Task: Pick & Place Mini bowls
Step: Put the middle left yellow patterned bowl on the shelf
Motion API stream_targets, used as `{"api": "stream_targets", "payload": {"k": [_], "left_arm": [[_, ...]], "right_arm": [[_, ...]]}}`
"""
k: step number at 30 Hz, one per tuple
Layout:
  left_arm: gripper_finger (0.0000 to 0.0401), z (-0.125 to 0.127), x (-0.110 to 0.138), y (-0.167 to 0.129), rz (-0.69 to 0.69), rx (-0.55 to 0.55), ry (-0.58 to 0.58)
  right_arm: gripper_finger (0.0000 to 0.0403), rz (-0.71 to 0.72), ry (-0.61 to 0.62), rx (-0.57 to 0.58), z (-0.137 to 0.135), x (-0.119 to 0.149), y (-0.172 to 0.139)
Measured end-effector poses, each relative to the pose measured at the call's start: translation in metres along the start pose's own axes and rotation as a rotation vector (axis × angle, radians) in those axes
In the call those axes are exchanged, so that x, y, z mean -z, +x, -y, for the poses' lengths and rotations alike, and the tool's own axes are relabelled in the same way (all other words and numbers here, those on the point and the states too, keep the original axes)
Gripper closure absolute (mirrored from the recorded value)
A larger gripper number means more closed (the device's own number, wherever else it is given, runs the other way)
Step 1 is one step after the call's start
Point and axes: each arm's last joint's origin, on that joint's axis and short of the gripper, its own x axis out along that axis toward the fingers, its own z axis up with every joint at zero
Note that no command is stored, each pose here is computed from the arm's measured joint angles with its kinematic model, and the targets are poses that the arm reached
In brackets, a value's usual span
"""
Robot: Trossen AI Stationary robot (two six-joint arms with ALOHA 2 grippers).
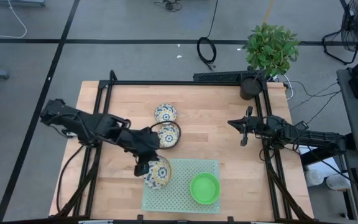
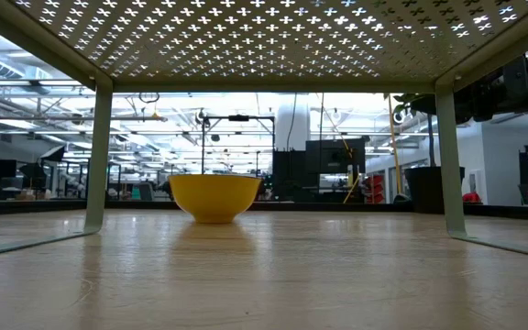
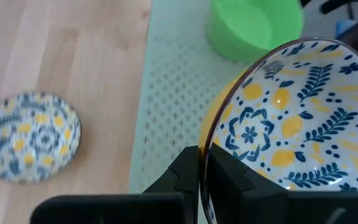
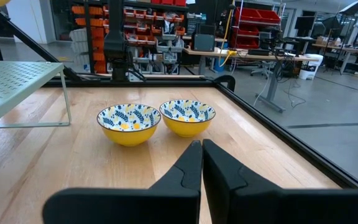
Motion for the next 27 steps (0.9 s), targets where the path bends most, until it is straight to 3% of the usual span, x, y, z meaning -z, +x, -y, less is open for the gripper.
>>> {"api": "stream_targets", "payload": {"k": [6,15,27], "left_arm": [[0.0378,0.002,-0.004,0.021,-0.104,-0.012,-0.145],[0.0378,0.002,-0.002,0.06,-0.226,-0.017,-0.239],[0.0378,0.001,-0.003,0.064,-0.235,-0.038,-0.38]], "right_arm": [[0.0403,0.0,0.0,0.0,0.0,0.0,0.0],[0.0403,0.001,0.0,0.0,0.0,0.0,0.0],[0.0403,0.0,0.0,0.0,0.0,0.0,0.0]]}}
